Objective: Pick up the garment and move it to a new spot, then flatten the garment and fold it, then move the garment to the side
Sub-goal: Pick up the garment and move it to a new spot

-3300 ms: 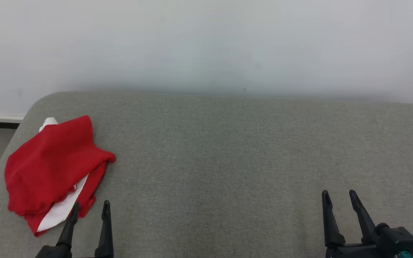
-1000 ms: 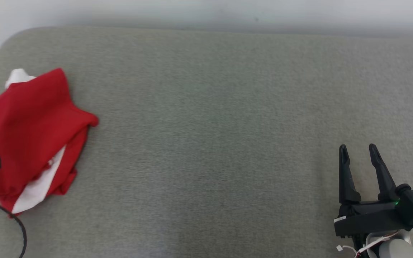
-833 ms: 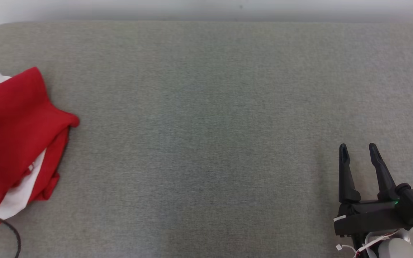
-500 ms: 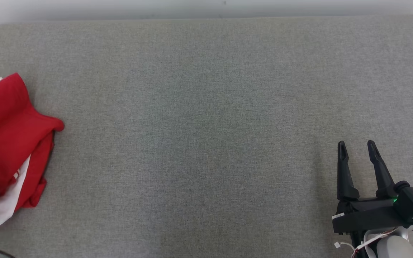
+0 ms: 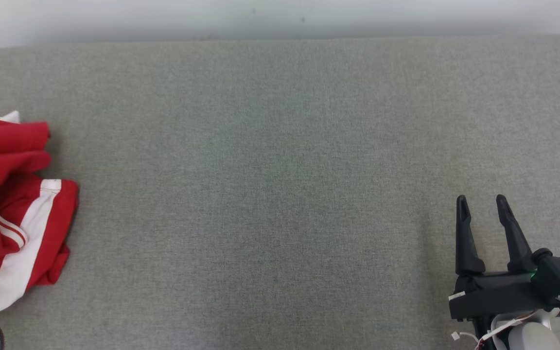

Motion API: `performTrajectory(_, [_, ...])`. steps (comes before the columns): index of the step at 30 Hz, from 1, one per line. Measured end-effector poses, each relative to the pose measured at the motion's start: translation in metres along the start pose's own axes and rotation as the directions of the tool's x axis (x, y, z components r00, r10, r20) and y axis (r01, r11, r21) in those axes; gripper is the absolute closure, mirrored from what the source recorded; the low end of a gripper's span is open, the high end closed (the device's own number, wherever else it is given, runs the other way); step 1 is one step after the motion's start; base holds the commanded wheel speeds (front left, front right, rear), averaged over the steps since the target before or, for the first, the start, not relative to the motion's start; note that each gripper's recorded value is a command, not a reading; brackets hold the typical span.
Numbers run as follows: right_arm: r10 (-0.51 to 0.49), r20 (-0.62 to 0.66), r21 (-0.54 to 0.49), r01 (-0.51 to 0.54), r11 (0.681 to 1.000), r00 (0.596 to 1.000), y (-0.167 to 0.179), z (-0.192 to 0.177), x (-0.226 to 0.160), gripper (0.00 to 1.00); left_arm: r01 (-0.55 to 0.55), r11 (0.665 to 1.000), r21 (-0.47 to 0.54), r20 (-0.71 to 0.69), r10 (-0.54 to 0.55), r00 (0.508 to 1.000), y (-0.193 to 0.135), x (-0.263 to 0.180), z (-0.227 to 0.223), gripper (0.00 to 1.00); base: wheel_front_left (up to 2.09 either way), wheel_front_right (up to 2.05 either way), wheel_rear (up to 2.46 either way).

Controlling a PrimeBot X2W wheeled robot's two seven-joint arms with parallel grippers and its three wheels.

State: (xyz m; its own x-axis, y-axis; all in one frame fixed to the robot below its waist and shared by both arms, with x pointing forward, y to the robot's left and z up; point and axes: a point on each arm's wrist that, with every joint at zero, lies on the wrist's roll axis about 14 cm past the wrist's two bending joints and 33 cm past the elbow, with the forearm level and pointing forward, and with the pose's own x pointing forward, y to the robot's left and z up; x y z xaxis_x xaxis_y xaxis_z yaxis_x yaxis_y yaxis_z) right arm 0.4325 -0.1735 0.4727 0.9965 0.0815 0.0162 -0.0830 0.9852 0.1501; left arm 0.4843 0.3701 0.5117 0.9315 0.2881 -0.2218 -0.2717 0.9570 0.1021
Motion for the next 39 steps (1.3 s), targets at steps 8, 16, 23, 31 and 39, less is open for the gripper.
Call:
performTrajectory(8, [0.018, 0.024, 0.023, -0.018, 1.000, 1.000, 0.011, 0.011, -0.007, 0.00, 0.055, 0.994, 0.096, 0.393, -0.089, 0.915, -0.021, -0.019, 0.141, 1.00, 0.00, 0.00, 0.00])
performTrajectory(16, [-0.018, 0.054, 0.042, 0.016, 0.999, 0.998, 0.003, 0.022, -0.019, 0.00, 0.258, 0.952, 0.168, 0.633, -0.304, 0.712, -0.117, -0.060, 0.252, 1.00, 0.00, 0.00, 0.00])
performTrajectory(23, [-0.084, 0.065, 0.044, 0.081, 0.996, 0.994, -0.018, 0.028, -0.036, 0.00, 0.472, 0.866, 0.166, 0.686, -0.445, 0.575, -0.205, -0.091, 0.284, 1.00, 0.00, 0.00, 0.00])
performTrajectory(31, [-0.174, 0.086, 0.049, 0.171, 0.984, 0.981, -0.045, 0.037, -0.058, 0.00, 0.680, 0.712, 0.175, 0.647, -0.604, 0.465, -0.310, -0.117, 0.267, 1.00, 0.00, 0.00, 0.00])
performTrajectory(39, [-0.250, 0.088, 0.038, 0.248, 0.968, 0.964, -0.069, 0.040, -0.077, 0.00, 0.810, 0.585, 0.028, 0.467, -0.724, 0.507, -0.379, -0.118, 0.154, 1.00, 0.00, 0.00, 0.00])
